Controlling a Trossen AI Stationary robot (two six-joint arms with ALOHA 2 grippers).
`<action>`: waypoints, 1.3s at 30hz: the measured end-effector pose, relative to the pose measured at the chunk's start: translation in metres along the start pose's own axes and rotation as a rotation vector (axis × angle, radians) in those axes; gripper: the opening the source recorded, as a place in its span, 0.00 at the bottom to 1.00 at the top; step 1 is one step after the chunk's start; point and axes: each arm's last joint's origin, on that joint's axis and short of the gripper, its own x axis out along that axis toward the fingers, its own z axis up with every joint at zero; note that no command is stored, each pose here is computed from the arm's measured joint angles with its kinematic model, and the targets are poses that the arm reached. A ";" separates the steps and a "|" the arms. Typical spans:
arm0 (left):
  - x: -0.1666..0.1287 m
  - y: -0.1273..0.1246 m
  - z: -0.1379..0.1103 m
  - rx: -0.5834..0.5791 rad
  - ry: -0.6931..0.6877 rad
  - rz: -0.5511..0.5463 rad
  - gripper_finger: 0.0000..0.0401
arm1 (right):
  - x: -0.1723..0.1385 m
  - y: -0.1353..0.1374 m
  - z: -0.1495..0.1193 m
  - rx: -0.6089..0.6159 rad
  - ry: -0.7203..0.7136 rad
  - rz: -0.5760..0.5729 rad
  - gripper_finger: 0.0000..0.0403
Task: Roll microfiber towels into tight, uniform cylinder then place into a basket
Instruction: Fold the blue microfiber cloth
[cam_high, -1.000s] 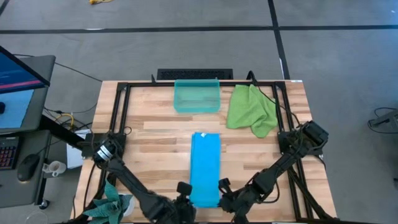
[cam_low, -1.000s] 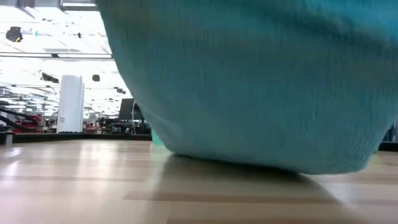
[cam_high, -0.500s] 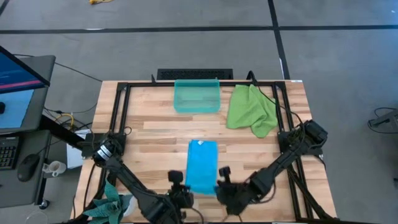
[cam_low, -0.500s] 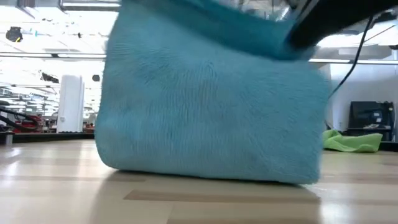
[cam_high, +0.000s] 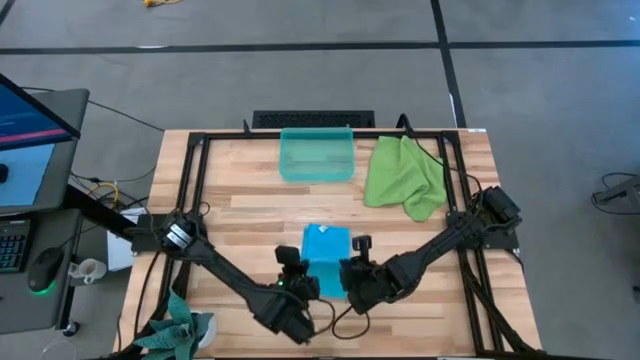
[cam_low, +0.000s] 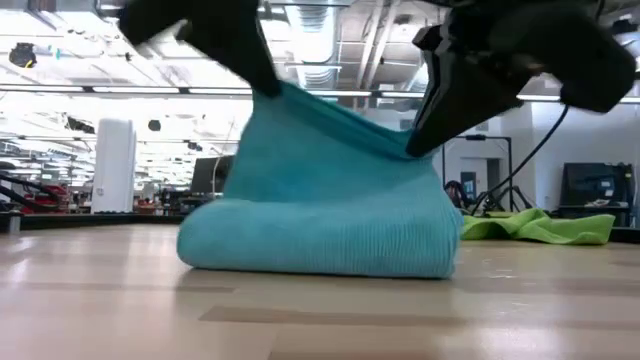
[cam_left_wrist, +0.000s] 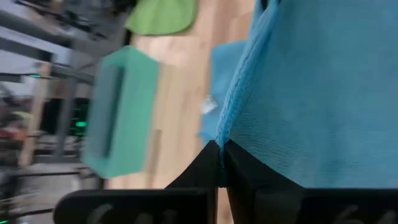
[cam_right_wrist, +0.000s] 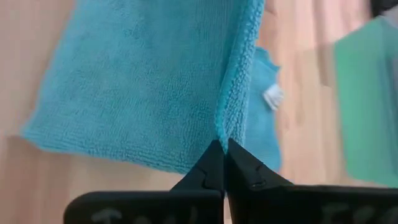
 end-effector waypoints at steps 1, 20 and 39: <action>0.004 0.000 -0.002 0.006 -0.003 0.025 0.01 | 0.001 -0.001 0.000 0.003 0.002 -0.015 0.04; 0.048 0.016 0.005 -0.094 0.087 0.031 0.01 | 0.045 -0.029 -0.019 0.088 0.094 -0.109 0.02; 0.051 0.015 0.006 -0.096 0.124 -0.026 0.04 | 0.050 -0.033 -0.019 0.099 0.087 -0.080 0.04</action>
